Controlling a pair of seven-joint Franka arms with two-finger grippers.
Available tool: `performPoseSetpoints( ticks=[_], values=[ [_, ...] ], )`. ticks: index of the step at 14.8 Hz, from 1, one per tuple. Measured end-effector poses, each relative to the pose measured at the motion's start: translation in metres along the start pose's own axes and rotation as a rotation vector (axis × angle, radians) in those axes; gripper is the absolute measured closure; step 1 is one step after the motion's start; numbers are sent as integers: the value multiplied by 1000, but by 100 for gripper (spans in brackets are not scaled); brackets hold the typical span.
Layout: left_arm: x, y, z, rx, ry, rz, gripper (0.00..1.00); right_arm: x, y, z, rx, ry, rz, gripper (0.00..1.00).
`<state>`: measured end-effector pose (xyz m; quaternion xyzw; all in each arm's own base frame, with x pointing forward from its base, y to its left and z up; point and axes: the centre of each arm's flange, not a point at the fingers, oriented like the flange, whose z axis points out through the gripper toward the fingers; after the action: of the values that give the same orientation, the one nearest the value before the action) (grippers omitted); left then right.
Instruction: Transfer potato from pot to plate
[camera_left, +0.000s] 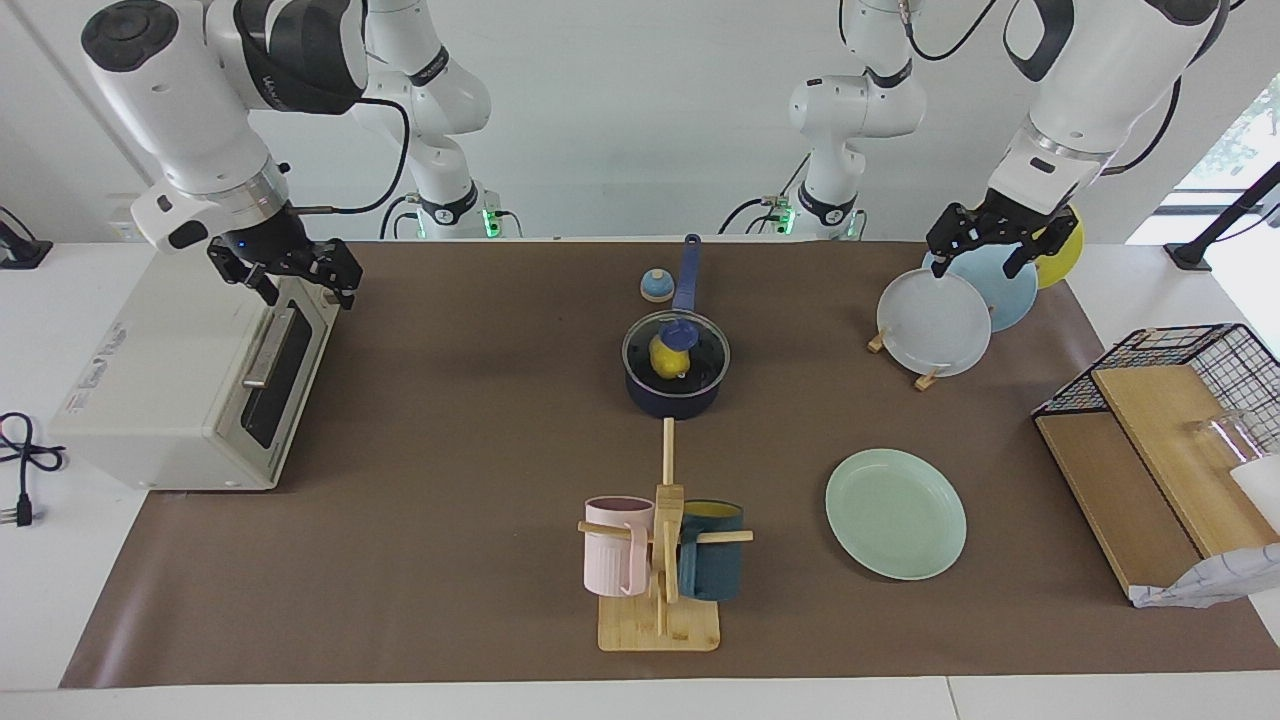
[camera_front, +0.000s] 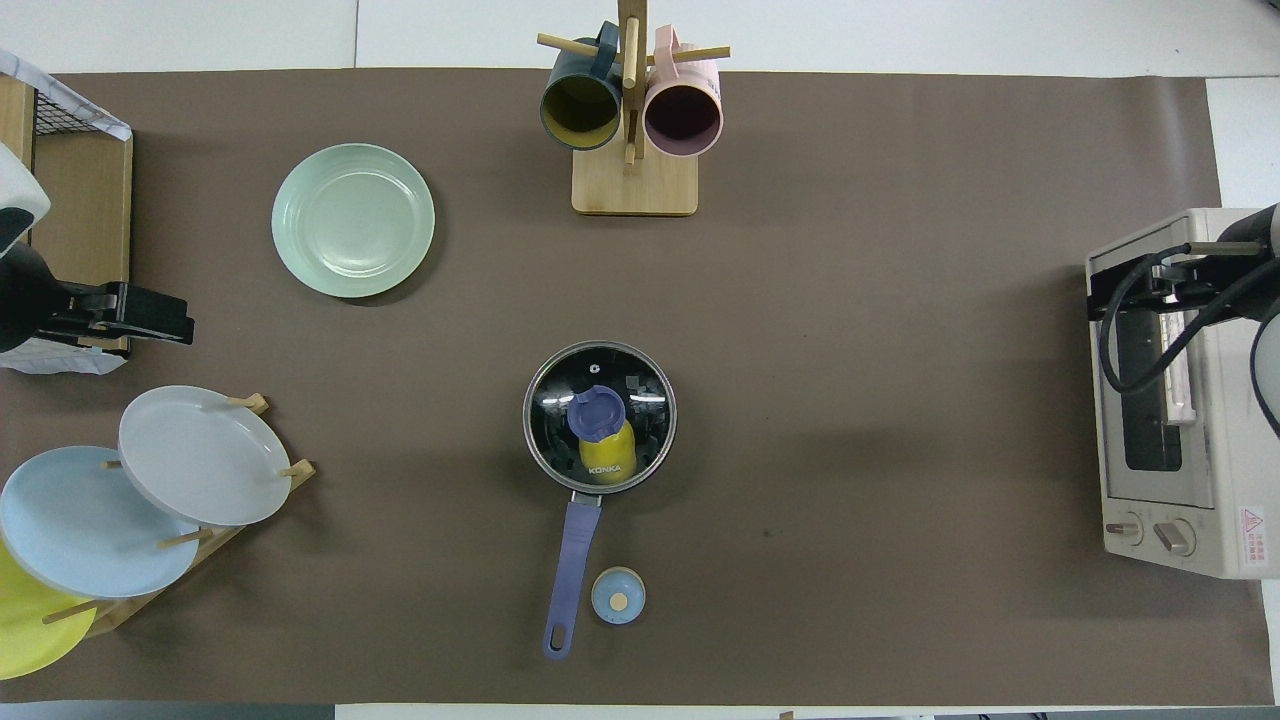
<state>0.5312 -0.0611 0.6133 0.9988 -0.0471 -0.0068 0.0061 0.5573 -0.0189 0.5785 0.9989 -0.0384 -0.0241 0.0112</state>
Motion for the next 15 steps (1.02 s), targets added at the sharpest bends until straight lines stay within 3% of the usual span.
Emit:
performPoseSetpoints(
  ticks=[15],
  values=[
    [0, 0, 0, 0, 0, 0, 0, 5, -21, -6, 17, 62, -33, 0]
  ],
)
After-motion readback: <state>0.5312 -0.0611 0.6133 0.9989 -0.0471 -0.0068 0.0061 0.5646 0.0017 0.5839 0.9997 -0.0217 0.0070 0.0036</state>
